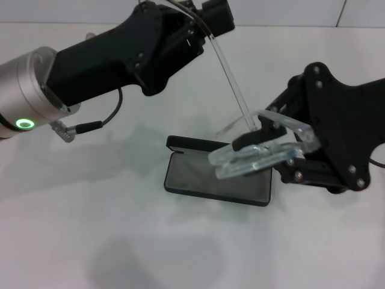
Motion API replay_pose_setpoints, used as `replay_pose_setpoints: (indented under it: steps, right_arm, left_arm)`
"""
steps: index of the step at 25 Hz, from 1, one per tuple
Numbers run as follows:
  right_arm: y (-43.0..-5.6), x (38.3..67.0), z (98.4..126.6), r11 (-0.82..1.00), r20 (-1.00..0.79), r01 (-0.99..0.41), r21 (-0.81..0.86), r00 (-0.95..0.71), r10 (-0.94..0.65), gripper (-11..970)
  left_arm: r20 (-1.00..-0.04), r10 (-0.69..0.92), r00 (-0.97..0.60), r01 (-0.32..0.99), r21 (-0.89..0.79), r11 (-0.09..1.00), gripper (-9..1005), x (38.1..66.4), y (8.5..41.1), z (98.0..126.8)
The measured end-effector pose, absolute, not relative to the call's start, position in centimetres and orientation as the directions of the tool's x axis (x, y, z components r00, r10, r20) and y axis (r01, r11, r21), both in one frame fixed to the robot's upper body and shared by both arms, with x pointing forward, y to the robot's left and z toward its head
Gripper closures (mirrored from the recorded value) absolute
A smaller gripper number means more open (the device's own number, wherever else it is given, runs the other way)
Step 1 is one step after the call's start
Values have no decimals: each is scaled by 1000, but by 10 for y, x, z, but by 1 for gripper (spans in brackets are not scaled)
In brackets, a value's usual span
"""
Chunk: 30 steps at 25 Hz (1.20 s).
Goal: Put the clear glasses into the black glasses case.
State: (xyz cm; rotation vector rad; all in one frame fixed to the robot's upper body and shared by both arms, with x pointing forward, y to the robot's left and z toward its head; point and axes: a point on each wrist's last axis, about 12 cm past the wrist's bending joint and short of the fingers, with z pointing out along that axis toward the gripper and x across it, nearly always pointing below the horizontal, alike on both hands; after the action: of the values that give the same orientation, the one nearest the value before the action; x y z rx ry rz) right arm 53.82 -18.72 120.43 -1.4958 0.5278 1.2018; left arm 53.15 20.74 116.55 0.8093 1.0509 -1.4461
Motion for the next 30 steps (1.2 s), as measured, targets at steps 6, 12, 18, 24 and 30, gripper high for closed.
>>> replay_pose_setpoints:
  steps: [6,12,18,24,30]
  right_arm:
    - [-188,541,1201,-273,-882,-845,-459,399,249,836]
    - [-194,545,1201,-218,-880,-861,-459,406,247,835]
    - [-196,546,1201,-204,-877,-863,-462,412,246,835]
    - [-197,547,1200,-192,-878,-866,-461,415,237,835]
    - [-199,549,1201,-176,-876,-868,-465,421,235,835]
  left_arm:
    - [-922,-359,-146,989,-150,-17,928,531,201,1167]
    - [-931,-339,-136,991,-125,-55,930,531,194,1171]
    - [-935,-330,-134,991,-117,-70,933,531,190,1172]
    - [-935,-329,-130,991,-112,-72,932,531,190,1173]
    - [-936,-330,-125,992,-108,-69,933,531,190,1173]
